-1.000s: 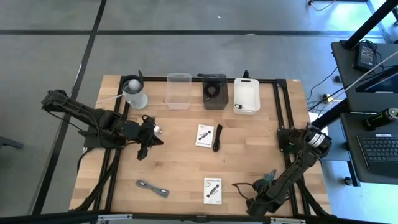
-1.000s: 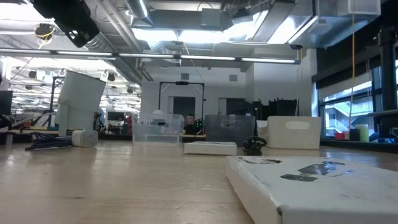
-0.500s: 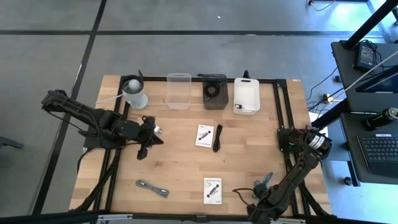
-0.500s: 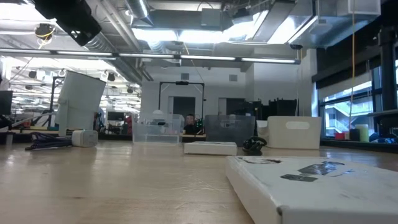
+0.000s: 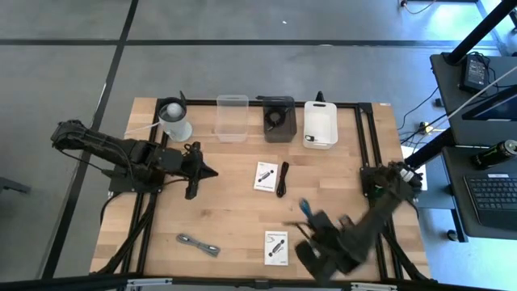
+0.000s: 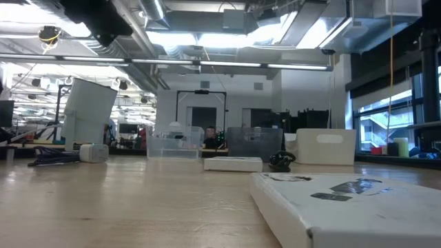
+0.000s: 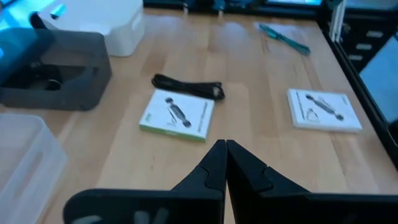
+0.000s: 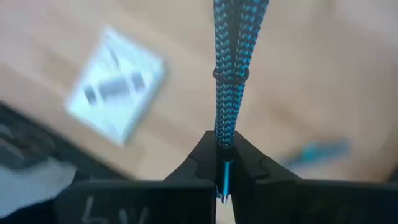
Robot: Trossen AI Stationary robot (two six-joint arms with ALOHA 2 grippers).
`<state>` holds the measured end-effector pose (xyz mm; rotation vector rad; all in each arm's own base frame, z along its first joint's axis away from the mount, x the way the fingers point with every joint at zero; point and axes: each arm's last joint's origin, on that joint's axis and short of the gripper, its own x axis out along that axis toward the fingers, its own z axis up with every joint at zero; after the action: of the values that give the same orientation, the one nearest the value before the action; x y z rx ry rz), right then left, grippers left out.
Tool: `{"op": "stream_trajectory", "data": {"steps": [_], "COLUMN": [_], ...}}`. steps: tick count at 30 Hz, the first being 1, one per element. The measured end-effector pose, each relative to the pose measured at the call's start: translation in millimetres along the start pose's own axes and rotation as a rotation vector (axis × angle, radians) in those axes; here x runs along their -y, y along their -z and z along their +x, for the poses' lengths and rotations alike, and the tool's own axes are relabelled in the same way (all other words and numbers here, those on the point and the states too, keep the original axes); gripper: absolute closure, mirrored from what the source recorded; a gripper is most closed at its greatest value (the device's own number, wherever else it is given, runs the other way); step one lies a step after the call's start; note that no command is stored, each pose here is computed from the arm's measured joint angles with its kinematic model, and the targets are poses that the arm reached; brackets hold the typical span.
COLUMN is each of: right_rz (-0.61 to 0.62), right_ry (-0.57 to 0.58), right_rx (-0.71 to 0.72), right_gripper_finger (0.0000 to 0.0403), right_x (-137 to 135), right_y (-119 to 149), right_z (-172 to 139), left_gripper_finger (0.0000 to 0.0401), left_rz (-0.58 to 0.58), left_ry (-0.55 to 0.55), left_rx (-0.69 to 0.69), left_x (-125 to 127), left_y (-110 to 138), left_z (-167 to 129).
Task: Pick and place items into bin
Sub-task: Put the right blue charger cable into the black bin
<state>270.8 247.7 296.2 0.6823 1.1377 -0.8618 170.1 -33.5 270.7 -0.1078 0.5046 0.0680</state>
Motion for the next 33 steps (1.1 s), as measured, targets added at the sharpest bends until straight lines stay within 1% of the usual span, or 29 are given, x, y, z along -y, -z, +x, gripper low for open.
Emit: {"op": "stream_trajectory", "data": {"steps": [2, 4, 8, 10, 13, 16, 18, 22, 26, 28, 30, 33], "right_rz": [-0.059, -0.117, -0.260, -0.315, -0.354, -0.398, -0.415, -0.411, -0.359, -0.329, -0.285, -0.223], "right_ry": [0.013, 0.002, -0.075, -0.114, -0.163, -0.145, -0.159, -0.205, -0.200, -0.202, -0.229, -0.243], "right_rx": [0.024, 0.027, 0.091, 0.131, 0.190, 0.200, 0.199, 0.176, 0.130, 0.088, 0.080, 0.033], "right_gripper_finger": [0.0391, 0.0391, 0.0391, 0.0391, 0.0391, 0.0391, 0.0391, 0.0391, 0.0391, 0.0391, 0.0391, 0.0391], "right_x": [-3.1, -5.4, -10.1, -7.9, 1.8, 19.7, 33.2, 66.1, 107.6, 128.9, 147.1, 171.6], "right_y": [-33.8, -71.3, -150.3, -188.9, -239.0, -276.0, -300.4, -343.8, -374.3, -383.6, -392.0, -393.8], "right_z": [1.1, 6.2, 23.9, 32.9, 41.9, 52.0, 59.1, 83.0, 111.2, 128.2, 145.0, 172.9], "left_gripper_finger": [0.0399, 0.0399, 0.0399, 0.0399, 0.0399, 0.0399, 0.0399, 0.0399, 0.0399, 0.0399, 0.0399, 0.0399], "left_rz": [-0.012, -0.018, -0.025, -0.028, -0.028, -0.031, -0.034, -0.049, -0.075, -0.096, -0.107, -0.119], "left_ry": [-0.011, -0.022, -0.035, -0.040, -0.043, -0.046, -0.066, -0.155, -0.247, -0.283, -0.321, -0.380], "left_rx": [0.016, 0.015, 0.015, 0.013, 0.013, 0.010, 0.013, 0.046, 0.064, 0.067, 0.073, 0.076], "left_x": [-2.4, -4.5, -7.0, -7.7, -7.7, -7.9, -8.5, -14.2, -22.6, -26.0, -29.6, -35.4], "left_y": [-2.1, -2.3, -2.6, -2.5, -2.4, -2.1, -2.1, -3.7, -4.2, -4.2, -4.8, -5.3], "left_z": [0.6, 1.0, 1.5, 1.5, 1.6, 1.6, 1.6, -2.2, -6.5, -6.7, -6.5, -5.3]}}
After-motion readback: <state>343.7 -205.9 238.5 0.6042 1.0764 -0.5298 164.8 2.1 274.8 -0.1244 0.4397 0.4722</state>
